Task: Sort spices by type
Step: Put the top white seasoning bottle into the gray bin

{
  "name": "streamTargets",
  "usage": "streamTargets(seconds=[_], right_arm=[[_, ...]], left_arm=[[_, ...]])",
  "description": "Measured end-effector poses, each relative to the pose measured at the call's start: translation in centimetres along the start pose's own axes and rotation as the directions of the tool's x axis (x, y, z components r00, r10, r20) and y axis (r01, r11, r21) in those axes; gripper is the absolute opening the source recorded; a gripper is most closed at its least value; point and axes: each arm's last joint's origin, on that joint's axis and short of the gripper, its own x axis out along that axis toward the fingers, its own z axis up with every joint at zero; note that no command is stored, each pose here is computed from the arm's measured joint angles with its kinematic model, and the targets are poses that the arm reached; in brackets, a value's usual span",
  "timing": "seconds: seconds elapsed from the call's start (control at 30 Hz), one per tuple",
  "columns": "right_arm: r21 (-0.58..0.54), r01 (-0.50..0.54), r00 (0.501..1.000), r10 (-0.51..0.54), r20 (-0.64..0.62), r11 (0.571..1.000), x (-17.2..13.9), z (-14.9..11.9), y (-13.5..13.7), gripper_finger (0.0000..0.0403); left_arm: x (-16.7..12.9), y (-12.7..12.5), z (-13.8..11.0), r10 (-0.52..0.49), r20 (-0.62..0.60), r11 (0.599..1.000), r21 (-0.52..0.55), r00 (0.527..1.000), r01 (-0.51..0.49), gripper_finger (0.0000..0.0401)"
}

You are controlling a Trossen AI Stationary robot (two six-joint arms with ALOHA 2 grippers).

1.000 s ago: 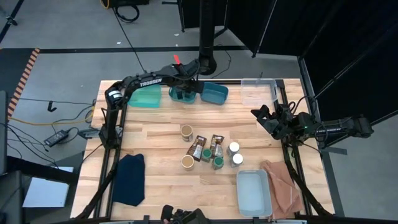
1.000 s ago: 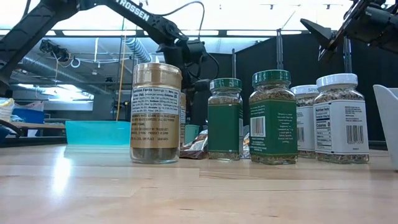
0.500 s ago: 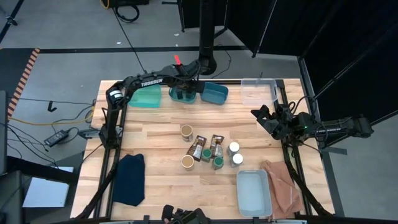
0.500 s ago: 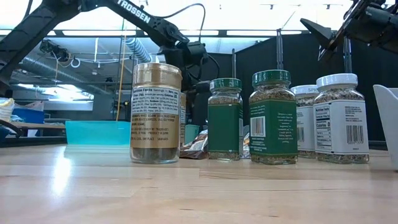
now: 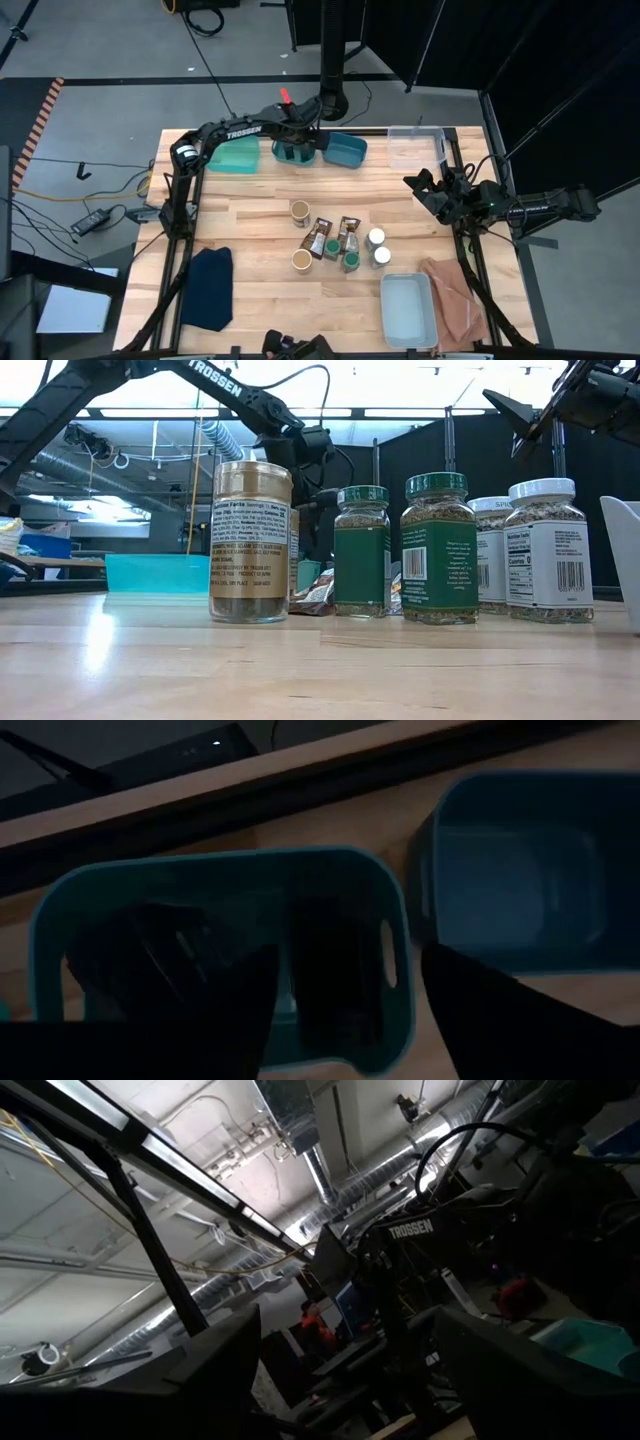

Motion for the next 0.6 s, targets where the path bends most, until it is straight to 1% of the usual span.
streamTargets(seconds=[0.1, 0.2, 0.3, 0.4, 0.47, 0.5, 0.53, 0.6], right_arm=[[-0.022, 0.0, 1.0, 0.0, 0.0, 1.0, 0.0, 0.0, 0.0, 0.0307], [-0.049, 0.0, 1.0, 0.0, 0.0, 0.999, 0.0, 0.0, 0.0, 0.0307], [-0.062, 0.008, 1.0, -0.009, -0.013, 0.998, 0.3, 0.2, 0.2, 0.0307], [-0.099, 0.057, 0.993, -0.066, -0.096, 0.993, 1.4, 0.6, 0.6, 0.0306], [-0.137, 0.11, 0.969, -0.137, -0.208, 0.984, 2.2, 1.1, 1.0, 0.0303], [-0.159, 0.135, 0.946, -0.175, -0.274, 0.978, 2.7, 1.4, 1.2, 0.0301], [-0.184, 0.159, 0.916, -0.214, -0.34, 0.97, 3.2, 1.9, 1.6, 0.0299], [-0.228, 0.202, 0.837, -0.289, -0.465, 0.952, 3.9, 2.8, 2.4, 0.0295]], left_arm=[[-0.8, -0.5, 0.5, -0.054, -0.008, 0.998, 0.024, 0.999, 0.054, 0.0261], [-2.5, -1.1, 1.3, -0.102, -0.016, 0.993, 0.066, 0.995, 0.103, 0.0263], [-5.0, -2.0, 2.3, -0.143, 0.003, 0.981, 0.133, 0.99, 0.142, 0.0264], [-8.4, -2.9, 3.1, -0.182, 0.03, 0.961, 0.219, 0.983, 0.171, 0.0264], [-10.9, -3.4, 3.5, -0.214, 0.055, 0.943, 0.273, 0.975, 0.192, 0.0264], [-12.2, -3.6, 3.6, -0.227, 0.062, 0.932, 0.302, 0.972, 0.198, 0.0264], [-13.5, -3.8, 3.6, -0.238, 0.066, 0.921, 0.333, 0.969, 0.204, 0.0264], [-16.0, -4.0, 3.3, -0.26, 0.073, 0.895, 0.392, 0.963, 0.211, 0.0264]])
